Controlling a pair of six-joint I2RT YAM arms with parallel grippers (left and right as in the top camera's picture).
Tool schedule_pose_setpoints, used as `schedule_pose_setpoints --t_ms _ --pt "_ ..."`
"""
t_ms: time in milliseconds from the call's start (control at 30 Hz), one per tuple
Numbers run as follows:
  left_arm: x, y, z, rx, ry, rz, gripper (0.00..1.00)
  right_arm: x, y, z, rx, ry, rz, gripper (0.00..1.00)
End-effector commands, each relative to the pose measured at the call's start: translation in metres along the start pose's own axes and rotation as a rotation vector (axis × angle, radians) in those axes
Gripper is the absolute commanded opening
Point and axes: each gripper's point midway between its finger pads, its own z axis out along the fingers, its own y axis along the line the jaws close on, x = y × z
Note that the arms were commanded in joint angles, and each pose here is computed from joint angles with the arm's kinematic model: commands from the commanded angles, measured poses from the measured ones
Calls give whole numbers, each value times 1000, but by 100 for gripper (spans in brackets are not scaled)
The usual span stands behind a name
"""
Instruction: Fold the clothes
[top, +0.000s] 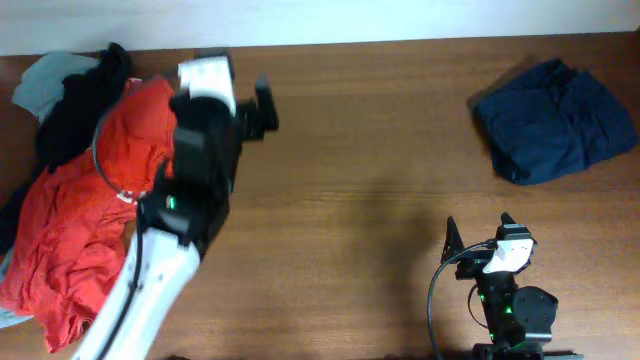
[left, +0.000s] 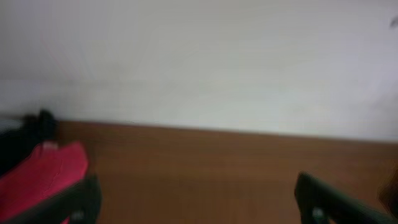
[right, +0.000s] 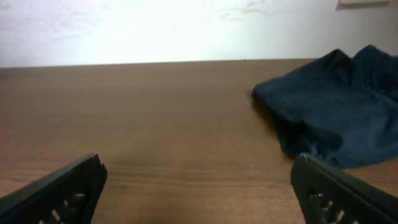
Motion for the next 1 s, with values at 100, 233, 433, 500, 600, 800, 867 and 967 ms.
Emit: schedule_pose_setpoints --t_ms 100,233,433,500,600,800,867,967 --pt "57 40 -38 -21 -89 -23 99 4 0 0 -5 10 6 99" --pt "86 64 -62 -17 -138 -44 99 4 0 0 -5 10 6 99" --pt "117 82 -92 56 -177 -60 99 4 0 0 -5 10 6 99" --pt "125 89 -99 60 -190 -63 99 4 0 0 -5 10 6 99" --pt "134 99 -107 58 -213 -67 99 4 0 0 -5 10 6 98" --pt "144 108 -120 80 -313 -58 99 4 0 0 -5 10 6 98" --pt "149 110 -122 76 -310 -57 99 4 0 0 -5 10 6 99" --pt "151 115 -126 56 -308 -60 99 4 0 0 -5 10 6 98"
